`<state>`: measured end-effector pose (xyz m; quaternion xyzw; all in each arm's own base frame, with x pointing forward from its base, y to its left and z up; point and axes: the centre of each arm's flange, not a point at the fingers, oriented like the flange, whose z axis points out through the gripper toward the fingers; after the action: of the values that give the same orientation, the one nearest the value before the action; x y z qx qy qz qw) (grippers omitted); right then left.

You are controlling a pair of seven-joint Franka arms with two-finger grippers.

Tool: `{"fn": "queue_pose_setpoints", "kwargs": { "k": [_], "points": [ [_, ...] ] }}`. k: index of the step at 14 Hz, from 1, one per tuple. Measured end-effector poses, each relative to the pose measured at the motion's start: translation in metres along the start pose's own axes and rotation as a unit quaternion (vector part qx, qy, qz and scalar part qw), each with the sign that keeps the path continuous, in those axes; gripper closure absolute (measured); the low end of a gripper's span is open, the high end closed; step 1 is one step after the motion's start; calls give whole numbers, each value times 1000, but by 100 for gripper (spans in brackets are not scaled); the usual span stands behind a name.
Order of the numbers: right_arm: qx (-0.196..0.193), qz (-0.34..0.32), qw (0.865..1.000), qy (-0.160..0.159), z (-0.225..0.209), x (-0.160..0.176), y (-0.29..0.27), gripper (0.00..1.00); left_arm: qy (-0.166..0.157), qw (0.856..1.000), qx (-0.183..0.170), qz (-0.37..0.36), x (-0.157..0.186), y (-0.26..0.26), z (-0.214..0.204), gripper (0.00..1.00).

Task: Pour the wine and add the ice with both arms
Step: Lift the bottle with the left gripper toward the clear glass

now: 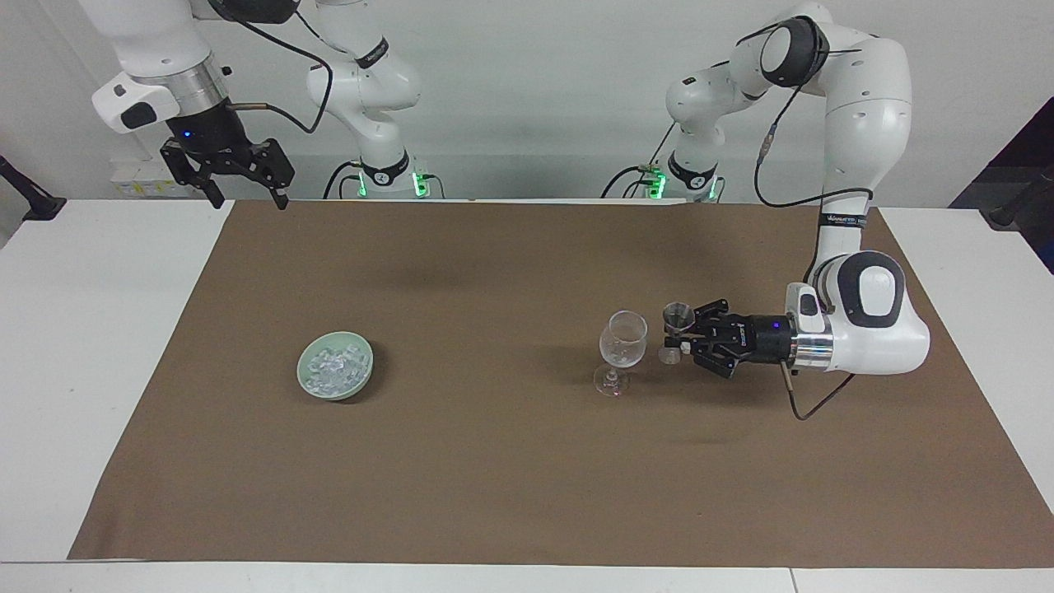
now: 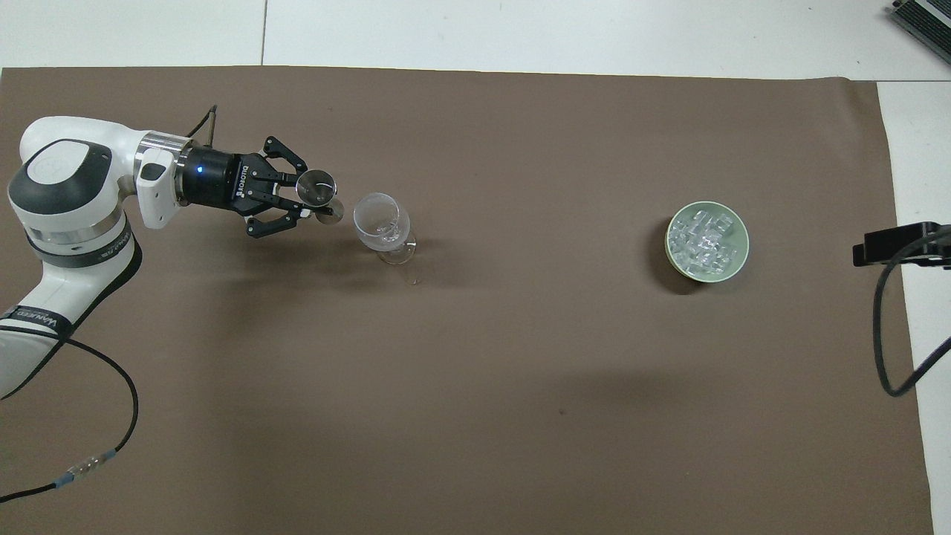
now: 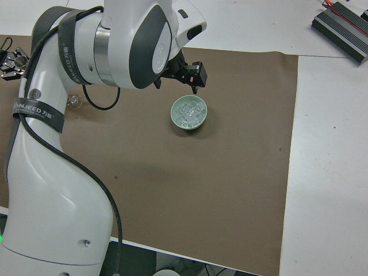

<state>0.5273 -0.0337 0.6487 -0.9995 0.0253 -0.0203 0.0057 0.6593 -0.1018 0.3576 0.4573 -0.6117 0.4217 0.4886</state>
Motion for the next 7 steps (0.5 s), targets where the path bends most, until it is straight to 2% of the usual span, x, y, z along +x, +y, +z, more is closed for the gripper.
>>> {"fn": "queue_pose_setpoints", "kwargs": {
  "k": [7],
  "points": [
    [0,0,1000,0,0,0,0,0,-36,999,20,-9,28,-4,-1,74]
  ]
}}
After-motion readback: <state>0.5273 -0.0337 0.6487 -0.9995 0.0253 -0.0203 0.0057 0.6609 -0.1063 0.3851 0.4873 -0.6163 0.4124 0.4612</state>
